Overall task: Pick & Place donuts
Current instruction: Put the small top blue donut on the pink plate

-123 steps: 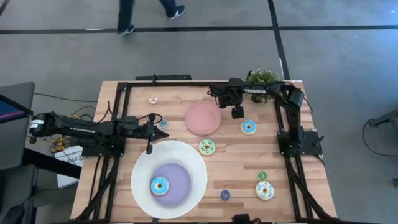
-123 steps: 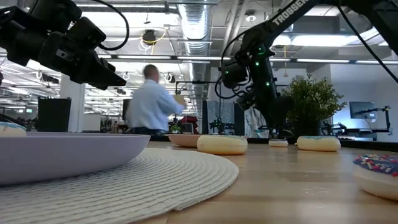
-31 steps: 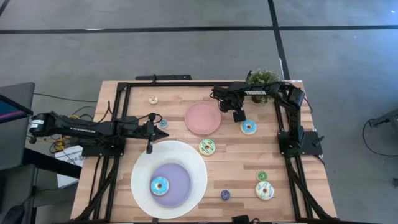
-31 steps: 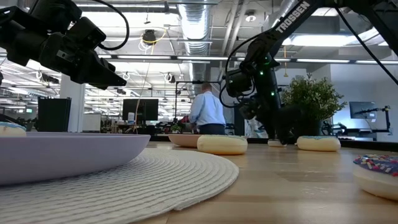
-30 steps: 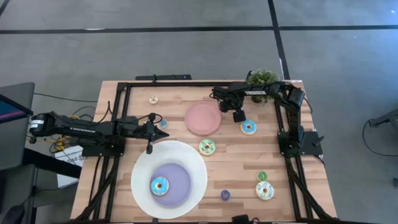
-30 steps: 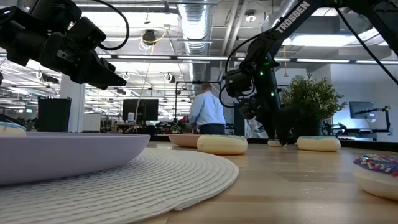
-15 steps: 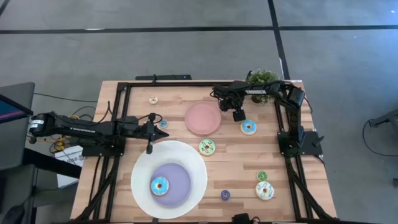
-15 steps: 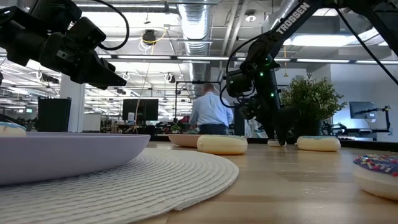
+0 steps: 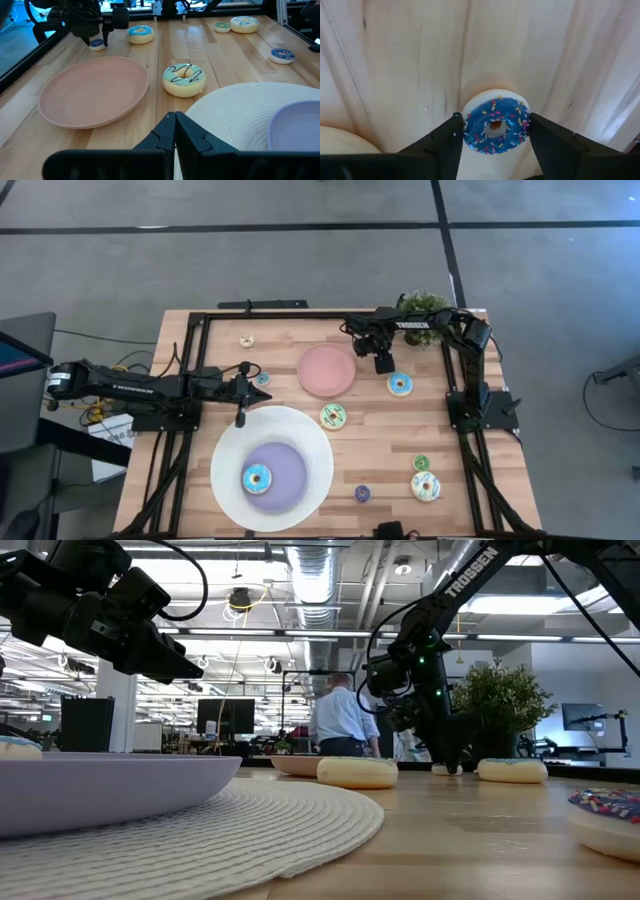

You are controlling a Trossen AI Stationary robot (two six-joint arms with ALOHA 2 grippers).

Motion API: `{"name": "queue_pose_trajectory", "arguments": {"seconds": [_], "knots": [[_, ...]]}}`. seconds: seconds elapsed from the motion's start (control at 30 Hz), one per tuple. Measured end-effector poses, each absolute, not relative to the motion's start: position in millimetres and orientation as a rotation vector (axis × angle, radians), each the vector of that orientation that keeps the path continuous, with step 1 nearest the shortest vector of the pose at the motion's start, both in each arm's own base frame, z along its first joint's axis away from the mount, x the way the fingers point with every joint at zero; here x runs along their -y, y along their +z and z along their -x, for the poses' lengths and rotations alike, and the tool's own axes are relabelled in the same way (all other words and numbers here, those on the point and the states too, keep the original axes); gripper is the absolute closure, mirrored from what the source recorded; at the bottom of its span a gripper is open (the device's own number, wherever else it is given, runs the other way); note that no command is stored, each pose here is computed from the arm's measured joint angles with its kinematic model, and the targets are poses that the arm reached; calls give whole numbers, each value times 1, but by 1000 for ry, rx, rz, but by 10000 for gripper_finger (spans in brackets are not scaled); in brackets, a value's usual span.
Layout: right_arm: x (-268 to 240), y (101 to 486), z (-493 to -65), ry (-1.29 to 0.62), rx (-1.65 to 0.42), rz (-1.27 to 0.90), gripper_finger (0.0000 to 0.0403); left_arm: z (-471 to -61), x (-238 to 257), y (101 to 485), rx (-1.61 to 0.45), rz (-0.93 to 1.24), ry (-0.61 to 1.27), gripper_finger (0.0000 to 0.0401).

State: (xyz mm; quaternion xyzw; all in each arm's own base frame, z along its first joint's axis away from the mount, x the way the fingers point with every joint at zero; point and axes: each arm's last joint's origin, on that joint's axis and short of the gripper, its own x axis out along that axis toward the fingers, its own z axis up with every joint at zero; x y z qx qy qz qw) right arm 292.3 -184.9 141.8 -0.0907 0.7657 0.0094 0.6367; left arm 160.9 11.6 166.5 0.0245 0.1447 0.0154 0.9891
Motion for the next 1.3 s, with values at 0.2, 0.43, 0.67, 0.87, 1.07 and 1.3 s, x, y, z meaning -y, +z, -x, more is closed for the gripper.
{"name": "queue_pose_trajectory", "arguments": {"seconds": [0.2,0.43,0.67,0.87,1.07,1.3], "knots": [[184,142,-293,21,-1745,213,219,-161,-12,167,-290,-49,31,401],[184,142,-294,-4,-1744,192,225,-161,-12,167,-290,-49,31,401],[178,146,-297,-137,-1728,105,220,-161,-12,167,-290,-49,31,401],[174,182,-305,-228,-1659,63,219,-161,-12,167,-290,-49,31,401],[165,228,-324,-289,-1365,-54,219,-161,-12,167,-289,-48,31,401],[155,251,-353,-372,-1097,-129,219,-161,-12,167,-289,-42,32,401]]}}
